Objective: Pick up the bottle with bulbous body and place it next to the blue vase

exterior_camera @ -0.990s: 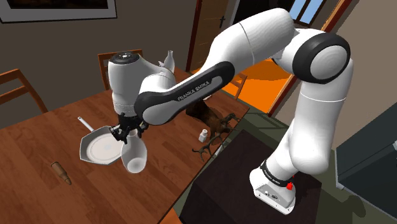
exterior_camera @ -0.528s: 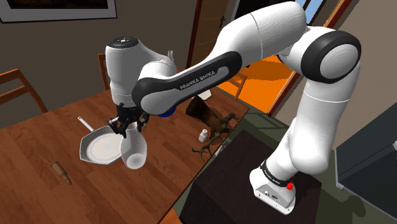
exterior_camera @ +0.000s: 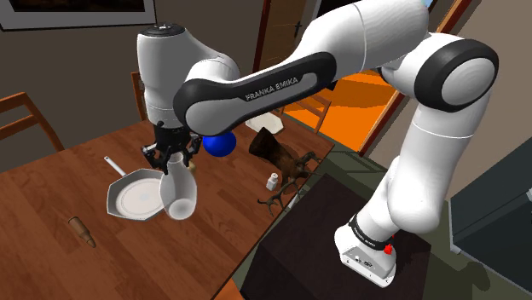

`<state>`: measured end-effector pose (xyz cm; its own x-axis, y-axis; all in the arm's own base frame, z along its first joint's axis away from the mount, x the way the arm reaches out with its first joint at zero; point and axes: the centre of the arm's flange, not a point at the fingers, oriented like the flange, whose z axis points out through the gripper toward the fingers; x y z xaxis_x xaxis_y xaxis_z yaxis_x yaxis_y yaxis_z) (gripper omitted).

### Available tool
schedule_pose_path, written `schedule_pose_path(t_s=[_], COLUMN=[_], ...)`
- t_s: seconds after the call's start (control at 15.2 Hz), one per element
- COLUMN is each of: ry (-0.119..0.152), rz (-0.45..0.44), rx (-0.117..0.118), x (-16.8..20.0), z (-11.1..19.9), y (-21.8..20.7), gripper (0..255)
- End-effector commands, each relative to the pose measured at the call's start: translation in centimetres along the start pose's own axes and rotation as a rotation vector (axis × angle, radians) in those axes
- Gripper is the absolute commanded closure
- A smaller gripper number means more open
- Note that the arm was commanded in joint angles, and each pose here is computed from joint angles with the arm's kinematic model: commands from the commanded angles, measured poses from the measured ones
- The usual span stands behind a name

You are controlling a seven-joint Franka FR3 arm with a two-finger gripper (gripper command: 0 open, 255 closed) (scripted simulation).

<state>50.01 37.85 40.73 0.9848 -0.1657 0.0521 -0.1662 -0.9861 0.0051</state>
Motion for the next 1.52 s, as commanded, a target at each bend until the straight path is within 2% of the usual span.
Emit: schedule_pose_path(t_s=[0.0, 1.45], ry=[0.000, 0.000], rz=[0.000, 0.000], rx=[0.000, 0.000], x=[0.0, 0.6], z=[-1.0, -12.6], y=[-0.1, 0.0], gripper=[255, 255])
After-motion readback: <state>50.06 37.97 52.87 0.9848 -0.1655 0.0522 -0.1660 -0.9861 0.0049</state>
